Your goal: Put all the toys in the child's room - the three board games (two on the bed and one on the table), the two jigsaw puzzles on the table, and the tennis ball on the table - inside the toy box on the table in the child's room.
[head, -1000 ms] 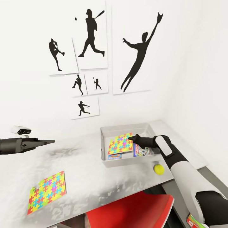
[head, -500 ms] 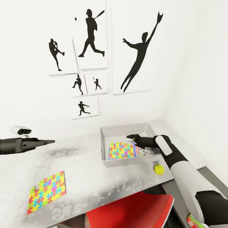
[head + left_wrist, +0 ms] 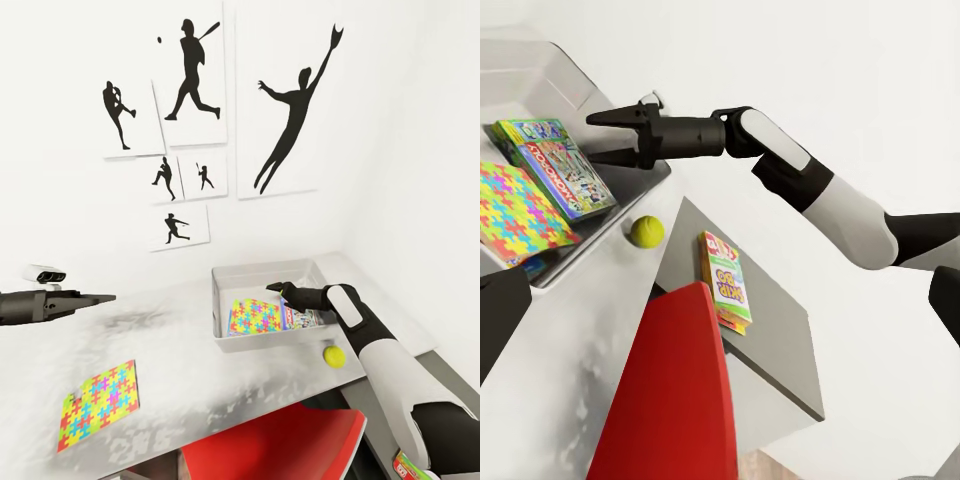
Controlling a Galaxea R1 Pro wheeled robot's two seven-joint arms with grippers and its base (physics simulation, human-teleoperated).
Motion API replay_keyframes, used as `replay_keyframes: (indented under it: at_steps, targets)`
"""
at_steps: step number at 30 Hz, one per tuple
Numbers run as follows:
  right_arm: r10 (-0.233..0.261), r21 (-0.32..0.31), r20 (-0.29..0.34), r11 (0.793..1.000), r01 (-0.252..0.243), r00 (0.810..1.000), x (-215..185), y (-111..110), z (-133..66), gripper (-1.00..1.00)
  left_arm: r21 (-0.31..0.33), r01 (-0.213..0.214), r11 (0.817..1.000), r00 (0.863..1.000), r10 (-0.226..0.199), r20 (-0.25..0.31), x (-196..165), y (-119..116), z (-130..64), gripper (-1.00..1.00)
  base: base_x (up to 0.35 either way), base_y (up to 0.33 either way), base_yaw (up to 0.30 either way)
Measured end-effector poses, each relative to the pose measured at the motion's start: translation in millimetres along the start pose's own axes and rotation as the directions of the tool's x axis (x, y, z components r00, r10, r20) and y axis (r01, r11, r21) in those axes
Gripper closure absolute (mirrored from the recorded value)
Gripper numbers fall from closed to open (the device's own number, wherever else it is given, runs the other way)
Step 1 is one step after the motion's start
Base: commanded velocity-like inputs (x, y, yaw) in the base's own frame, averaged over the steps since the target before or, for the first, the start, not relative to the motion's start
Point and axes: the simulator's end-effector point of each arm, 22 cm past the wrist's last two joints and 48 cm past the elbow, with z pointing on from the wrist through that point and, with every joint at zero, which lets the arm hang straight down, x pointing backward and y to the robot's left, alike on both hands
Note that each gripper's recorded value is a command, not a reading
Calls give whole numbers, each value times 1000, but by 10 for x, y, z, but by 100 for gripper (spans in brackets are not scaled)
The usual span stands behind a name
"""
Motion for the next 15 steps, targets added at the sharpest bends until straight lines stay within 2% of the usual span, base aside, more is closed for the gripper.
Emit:
replay_keyframes:
  at_steps: [7, 15]
  targets:
    - [0, 1, 2, 1000, 0, 1000, -4, -1, 2, -100, 0, 0, 1000, 1000, 0, 0, -1, 1, 0, -100, -28, 22, 0]
    - [0, -1, 18, 1000, 0, 1000, -36, 10, 7, -100, 0, 0, 1000, 1000, 0, 0, -1, -1, 0, -100, -73, 111, 0]
